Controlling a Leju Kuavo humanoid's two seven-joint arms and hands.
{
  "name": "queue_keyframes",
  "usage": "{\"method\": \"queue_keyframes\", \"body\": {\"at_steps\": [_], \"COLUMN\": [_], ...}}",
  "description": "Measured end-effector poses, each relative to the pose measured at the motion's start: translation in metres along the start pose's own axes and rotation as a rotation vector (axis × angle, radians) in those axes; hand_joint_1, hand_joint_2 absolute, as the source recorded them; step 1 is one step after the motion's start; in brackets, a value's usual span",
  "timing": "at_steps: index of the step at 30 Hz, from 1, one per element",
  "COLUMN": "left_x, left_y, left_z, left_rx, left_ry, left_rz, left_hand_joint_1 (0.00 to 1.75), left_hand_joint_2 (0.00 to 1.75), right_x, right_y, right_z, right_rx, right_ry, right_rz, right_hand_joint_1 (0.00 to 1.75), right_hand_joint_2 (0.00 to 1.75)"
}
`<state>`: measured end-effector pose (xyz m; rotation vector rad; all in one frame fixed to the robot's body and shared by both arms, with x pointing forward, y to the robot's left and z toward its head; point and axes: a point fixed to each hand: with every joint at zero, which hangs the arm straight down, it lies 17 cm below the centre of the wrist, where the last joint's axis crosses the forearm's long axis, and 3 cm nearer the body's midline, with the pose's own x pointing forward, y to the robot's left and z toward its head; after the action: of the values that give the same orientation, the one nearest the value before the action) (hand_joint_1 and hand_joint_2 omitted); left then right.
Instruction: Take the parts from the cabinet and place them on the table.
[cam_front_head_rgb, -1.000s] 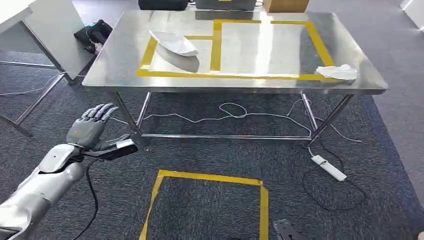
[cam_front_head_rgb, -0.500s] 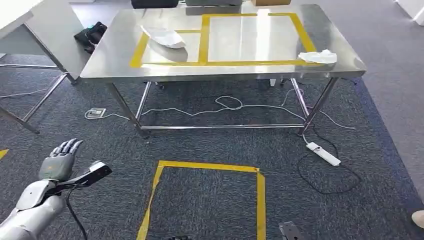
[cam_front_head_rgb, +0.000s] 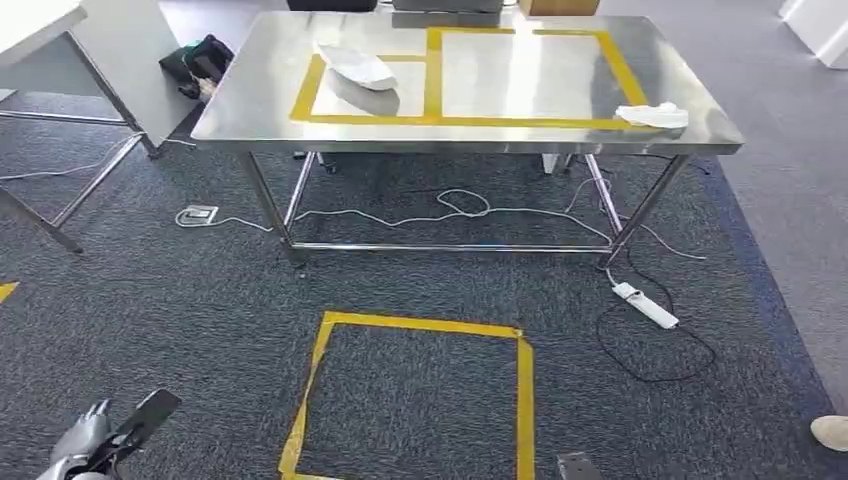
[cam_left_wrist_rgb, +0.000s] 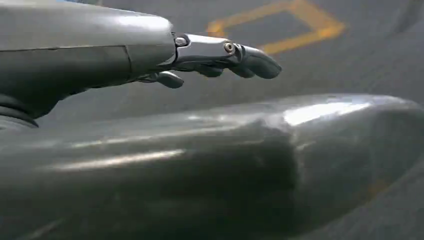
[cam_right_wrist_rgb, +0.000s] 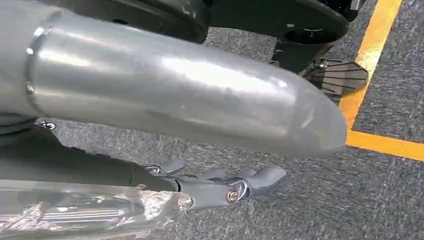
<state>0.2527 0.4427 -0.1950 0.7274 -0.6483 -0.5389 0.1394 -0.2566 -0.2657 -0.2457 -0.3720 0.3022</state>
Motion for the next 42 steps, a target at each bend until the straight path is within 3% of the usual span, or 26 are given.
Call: {"method": "queue_keyframes", "body": {"at_steps": [8, 12, 14, 24, 42], "left_x": [-0.092, -0.109, -0.109, -0.083, -0.055], "left_y": [-0.102, -0.138, -0.154, -0.202, -0.219], "left_z": [0.075, 0.111, 0.125, 0.161, 0.168], "left_rx": [-0.214, -0.287, -0.313, -0.420, -0.477], "left_ry": [0.436, 0.645, 0.687, 0.713, 0.665], "left_rz": [0.275, 0.365, 0.394, 0.446, 0.452], "left_hand_joint_1": [0.00, 0.00, 0.00, 0.00, 0.00], "left_hand_joint_2": [0.00, 0.00, 0.00, 0.00, 0.00], "right_x": [-0.007, -0.013, -0.017, -0.024, -0.031], "right_y": [-0.003, -0.003, -0.002, 0.002, 0.005], "right_z": [0.001, 0.002, 0.003, 0.005, 0.007], "right_rx": [-0.036, -0.044, -0.044, -0.045, -0.031], "right_ry": [0.013, 0.023, 0.030, 0.045, 0.062], "right_rz": [0.017, 0.020, 0.019, -0.004, -0.020], "right_hand_joint_1": [0.00, 0.00, 0.00, 0.00, 0.00], "right_hand_joint_2": [0.00, 0.00, 0.00, 0.00, 0.00]}}
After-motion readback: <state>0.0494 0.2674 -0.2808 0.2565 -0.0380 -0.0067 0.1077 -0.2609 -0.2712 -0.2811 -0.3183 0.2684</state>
